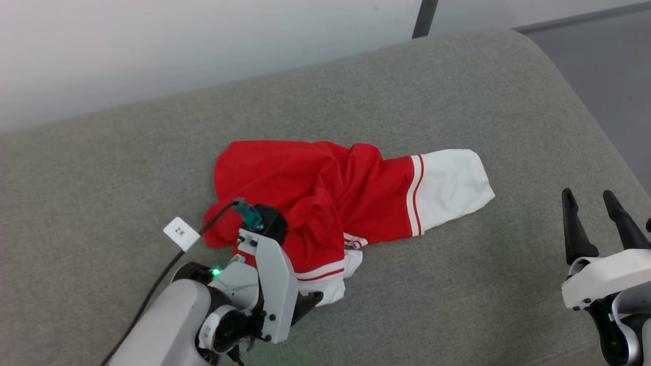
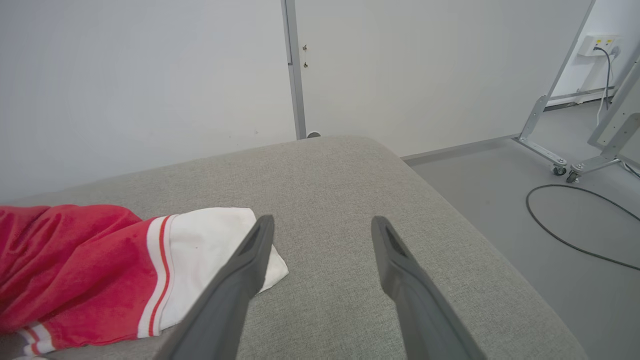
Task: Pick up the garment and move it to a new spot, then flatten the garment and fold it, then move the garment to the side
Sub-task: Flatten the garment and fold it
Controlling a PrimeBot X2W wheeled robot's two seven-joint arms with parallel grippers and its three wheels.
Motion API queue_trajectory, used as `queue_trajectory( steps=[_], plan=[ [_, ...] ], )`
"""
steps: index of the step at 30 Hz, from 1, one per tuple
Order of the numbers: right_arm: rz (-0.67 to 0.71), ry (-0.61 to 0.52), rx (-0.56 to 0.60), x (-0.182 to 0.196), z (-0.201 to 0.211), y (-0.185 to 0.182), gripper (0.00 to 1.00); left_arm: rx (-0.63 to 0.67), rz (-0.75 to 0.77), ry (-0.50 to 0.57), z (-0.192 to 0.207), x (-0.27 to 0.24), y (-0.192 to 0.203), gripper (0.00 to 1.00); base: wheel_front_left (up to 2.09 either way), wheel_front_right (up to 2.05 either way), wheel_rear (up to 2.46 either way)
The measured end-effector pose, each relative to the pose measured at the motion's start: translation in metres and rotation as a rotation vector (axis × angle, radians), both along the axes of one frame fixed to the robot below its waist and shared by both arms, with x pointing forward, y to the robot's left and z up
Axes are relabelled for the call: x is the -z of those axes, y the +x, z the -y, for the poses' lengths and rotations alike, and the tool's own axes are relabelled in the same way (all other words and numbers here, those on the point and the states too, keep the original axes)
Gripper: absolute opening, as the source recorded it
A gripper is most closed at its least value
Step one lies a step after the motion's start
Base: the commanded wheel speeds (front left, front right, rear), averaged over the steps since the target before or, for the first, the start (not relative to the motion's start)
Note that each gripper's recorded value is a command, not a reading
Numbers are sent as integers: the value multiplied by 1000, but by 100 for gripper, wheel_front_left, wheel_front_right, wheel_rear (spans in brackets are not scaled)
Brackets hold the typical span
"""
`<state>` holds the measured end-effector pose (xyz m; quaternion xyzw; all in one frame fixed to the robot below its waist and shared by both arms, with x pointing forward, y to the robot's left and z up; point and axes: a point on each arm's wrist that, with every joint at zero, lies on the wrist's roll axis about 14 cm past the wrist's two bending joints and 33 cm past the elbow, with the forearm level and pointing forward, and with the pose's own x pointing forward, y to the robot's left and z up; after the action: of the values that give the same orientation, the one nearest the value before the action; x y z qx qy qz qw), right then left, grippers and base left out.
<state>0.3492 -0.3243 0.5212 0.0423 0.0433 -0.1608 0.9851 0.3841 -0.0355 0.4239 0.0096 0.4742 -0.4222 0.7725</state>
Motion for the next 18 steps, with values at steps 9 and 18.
queue_trajectory(
  steps=[9, 18],
  plan=[
    [-13, 1, 2, 6, 2, 5, 100, -41, -30, 6, -2, 20, 8, 90, 0, 0, 0],
    [-4, -5, -20, 3, -2, 12, 100, -73, -60, 6, -9, 24, 10, 0, 0, 0, 0]
  ],
)
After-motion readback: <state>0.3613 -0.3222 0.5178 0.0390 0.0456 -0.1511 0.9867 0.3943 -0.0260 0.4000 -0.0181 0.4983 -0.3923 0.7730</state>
